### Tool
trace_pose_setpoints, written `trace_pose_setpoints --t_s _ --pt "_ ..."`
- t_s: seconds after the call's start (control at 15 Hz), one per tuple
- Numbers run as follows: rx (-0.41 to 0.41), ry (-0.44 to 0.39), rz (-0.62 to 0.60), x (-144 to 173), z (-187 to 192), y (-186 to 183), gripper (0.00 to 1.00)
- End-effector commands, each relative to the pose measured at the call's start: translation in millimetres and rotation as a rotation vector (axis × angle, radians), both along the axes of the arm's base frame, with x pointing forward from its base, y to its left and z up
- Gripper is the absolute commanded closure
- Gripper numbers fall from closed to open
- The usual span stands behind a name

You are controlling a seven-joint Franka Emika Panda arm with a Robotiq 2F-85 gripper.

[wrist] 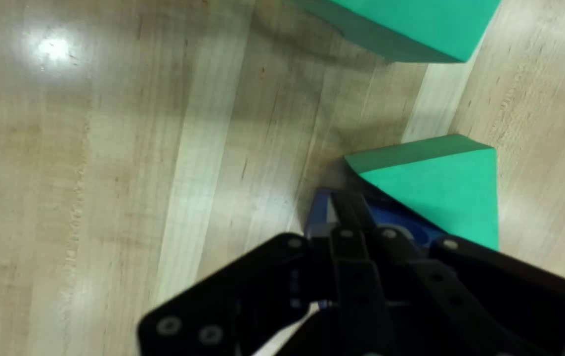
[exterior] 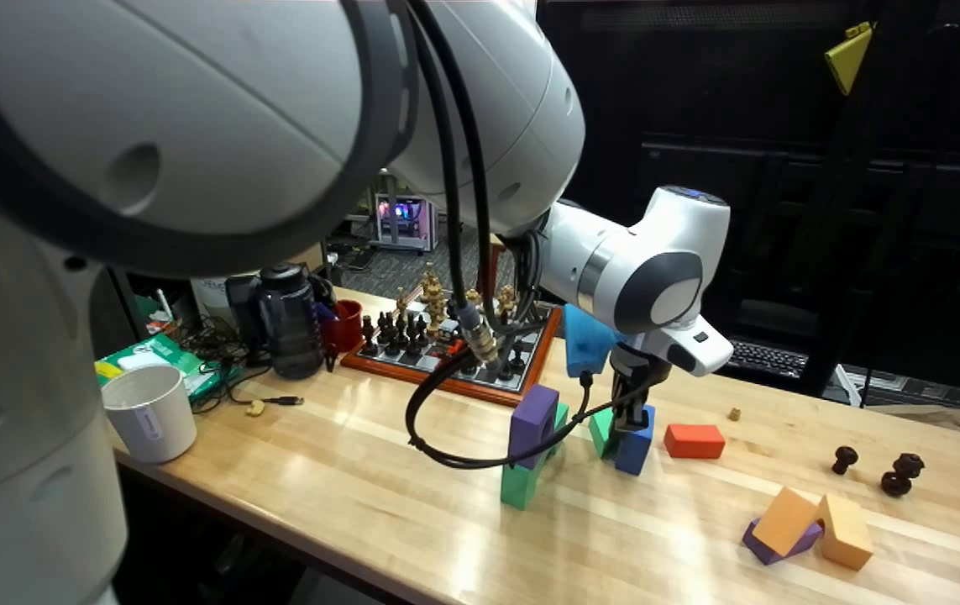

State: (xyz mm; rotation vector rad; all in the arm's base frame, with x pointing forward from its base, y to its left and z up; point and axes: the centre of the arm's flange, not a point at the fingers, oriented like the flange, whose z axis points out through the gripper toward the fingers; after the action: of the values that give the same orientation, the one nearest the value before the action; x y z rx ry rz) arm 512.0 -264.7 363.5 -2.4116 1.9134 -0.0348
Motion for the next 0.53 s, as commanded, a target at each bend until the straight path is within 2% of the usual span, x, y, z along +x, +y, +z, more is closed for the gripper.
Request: trace_pose_setpoints --t_s 0.0,0.47 --pt "0.011 -0.002 0.015 -11.2 16.1 0.3 1.0" --pt "-0.025 -0.024 0.069 -32.8 53.4 8.3 1.0"
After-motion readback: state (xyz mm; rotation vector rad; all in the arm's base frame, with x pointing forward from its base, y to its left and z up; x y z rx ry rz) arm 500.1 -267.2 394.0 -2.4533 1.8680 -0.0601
